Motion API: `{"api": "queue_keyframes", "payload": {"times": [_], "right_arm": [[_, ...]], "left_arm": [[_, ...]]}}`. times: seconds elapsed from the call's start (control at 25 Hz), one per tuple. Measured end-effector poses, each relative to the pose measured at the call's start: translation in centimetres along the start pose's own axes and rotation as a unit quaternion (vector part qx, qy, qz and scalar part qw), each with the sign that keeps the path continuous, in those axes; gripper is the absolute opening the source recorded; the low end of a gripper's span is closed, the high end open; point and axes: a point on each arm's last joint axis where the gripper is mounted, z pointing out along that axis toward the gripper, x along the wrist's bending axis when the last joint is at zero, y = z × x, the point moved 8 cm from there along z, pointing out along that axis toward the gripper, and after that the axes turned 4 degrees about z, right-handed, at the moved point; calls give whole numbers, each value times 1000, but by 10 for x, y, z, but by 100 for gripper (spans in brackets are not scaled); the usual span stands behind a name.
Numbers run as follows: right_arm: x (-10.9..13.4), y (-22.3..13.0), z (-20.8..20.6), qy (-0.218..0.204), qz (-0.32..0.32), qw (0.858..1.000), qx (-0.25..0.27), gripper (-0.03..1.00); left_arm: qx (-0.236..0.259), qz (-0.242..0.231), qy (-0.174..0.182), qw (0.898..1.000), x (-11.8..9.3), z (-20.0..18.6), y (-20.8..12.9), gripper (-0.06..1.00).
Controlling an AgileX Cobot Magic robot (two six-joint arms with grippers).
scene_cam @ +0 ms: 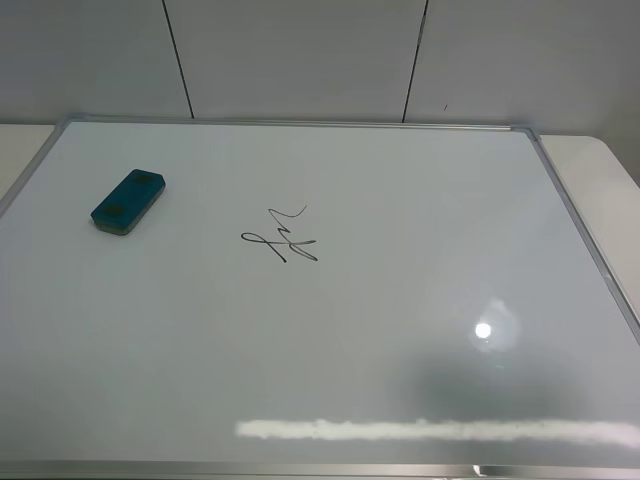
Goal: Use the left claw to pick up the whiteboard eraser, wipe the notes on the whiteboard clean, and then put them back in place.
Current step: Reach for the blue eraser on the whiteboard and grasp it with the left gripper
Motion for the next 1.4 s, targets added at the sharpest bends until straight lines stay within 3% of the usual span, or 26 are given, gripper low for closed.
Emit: {"api": "queue_keyframes", "payload": {"times": [1.4], "right_arm": [[0, 0, 0, 0, 0, 1000, 0, 99]], "left_arm": [[0, 0, 0, 1000, 0, 0, 0, 99]]}}
